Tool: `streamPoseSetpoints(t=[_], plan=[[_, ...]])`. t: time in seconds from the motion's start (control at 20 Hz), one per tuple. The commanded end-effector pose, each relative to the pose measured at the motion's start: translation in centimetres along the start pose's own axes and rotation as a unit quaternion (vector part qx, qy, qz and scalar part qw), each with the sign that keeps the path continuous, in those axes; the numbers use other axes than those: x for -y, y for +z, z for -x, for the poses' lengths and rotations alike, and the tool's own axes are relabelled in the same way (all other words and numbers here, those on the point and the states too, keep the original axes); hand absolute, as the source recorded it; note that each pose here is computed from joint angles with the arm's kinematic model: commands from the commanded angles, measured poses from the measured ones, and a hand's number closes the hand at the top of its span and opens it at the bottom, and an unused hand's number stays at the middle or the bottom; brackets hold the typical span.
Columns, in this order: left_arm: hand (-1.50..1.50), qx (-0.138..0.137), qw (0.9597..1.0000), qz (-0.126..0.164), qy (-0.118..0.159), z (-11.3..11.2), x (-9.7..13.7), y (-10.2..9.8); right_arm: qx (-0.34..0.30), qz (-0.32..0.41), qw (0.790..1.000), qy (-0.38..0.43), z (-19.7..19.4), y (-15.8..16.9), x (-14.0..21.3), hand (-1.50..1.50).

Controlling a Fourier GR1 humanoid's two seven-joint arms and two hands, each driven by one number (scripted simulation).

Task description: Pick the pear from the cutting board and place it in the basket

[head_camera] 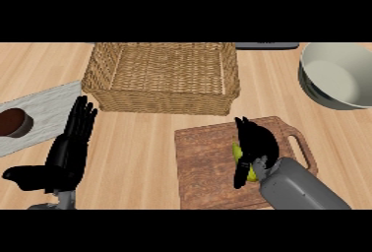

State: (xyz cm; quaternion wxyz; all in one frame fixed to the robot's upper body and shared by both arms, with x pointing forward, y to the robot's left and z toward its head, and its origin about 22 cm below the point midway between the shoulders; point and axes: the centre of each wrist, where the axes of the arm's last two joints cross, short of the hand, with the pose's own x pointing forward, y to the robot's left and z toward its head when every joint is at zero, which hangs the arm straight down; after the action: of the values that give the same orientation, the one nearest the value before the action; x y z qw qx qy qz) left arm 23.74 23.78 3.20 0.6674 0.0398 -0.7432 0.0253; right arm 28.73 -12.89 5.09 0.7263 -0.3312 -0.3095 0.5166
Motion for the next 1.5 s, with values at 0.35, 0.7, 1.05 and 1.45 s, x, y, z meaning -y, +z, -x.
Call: streamPoseSetpoints(t=[0.35,0.7,1.05,1.45], plan=[[0.00,-0.001,1.0000,0.000,0.001,0.4,-0.5,-0.6,-0.004,-0.044,0.995,0.085,-0.5,-1.3,-3.2,1.50],[0.00,0.001,1.0000,-0.004,0.000,0.0,0.2,0.5,0.014,-0.022,0.992,0.120,-1.1,0.9,-2.5,1.50],[0.00,0.014,0.9994,0.032,0.002,-0.8,1.9,-1.2,0.091,0.074,0.991,0.068,-11.0,3.0,-4.4,1.50],[0.00,0.017,0.9966,0.080,0.010,-1.3,4.0,-1.7,0.166,0.220,0.961,-0.008,-14.6,4.8,-1.0,1.50]])
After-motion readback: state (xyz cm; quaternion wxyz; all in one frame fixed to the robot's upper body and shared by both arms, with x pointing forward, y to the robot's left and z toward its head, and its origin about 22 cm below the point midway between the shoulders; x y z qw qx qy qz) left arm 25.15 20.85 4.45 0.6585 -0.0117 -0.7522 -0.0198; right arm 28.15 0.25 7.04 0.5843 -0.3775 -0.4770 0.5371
